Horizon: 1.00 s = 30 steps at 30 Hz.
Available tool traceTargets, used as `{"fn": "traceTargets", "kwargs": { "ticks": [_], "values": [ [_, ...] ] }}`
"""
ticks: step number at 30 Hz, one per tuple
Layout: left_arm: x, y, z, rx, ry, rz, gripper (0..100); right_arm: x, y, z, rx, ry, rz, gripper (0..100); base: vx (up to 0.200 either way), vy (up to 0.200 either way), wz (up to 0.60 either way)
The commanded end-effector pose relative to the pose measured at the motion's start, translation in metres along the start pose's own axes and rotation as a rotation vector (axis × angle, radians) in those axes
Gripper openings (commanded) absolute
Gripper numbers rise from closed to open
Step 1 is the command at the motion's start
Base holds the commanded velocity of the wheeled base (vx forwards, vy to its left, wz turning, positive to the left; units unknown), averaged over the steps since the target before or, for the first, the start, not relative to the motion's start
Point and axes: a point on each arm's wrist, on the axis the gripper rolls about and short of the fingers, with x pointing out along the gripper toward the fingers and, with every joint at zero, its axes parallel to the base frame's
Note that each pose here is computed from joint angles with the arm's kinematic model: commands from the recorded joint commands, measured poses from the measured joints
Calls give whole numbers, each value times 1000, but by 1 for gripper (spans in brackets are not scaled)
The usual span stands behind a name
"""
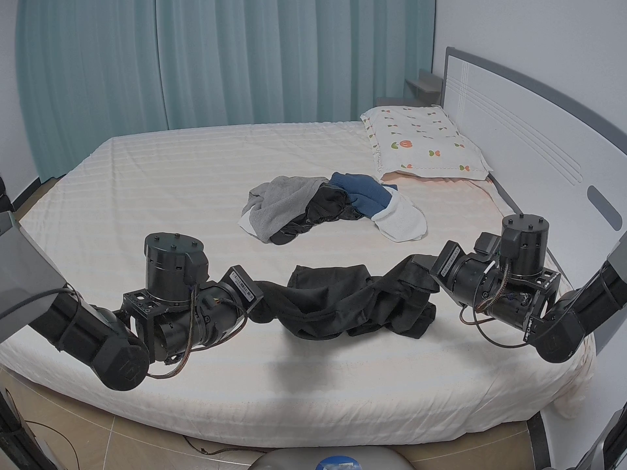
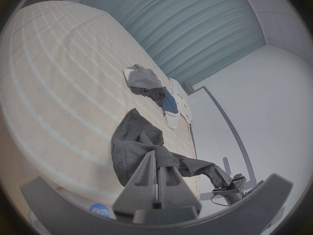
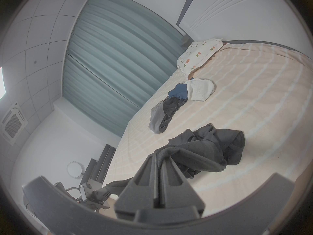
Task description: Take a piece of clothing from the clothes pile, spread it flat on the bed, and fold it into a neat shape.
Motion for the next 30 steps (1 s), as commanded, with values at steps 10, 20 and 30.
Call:
{"fn": "traceTargets", "kwargs": {
  "ticks": [10,20,30],
  "values": [
    [-7,-4,5,2,-18,-15,0,13,-1,2,-21,-109,-87,0,0,200,0],
    [-10,-6,6,2,-25,-20,0,15,3,6,-55,-177,-86,0,0,200,0],
    [-13,-6,9,-1,-36,-24,0,19,4,8,-33,-200,-41,0,0,200,0]
  ]
}}
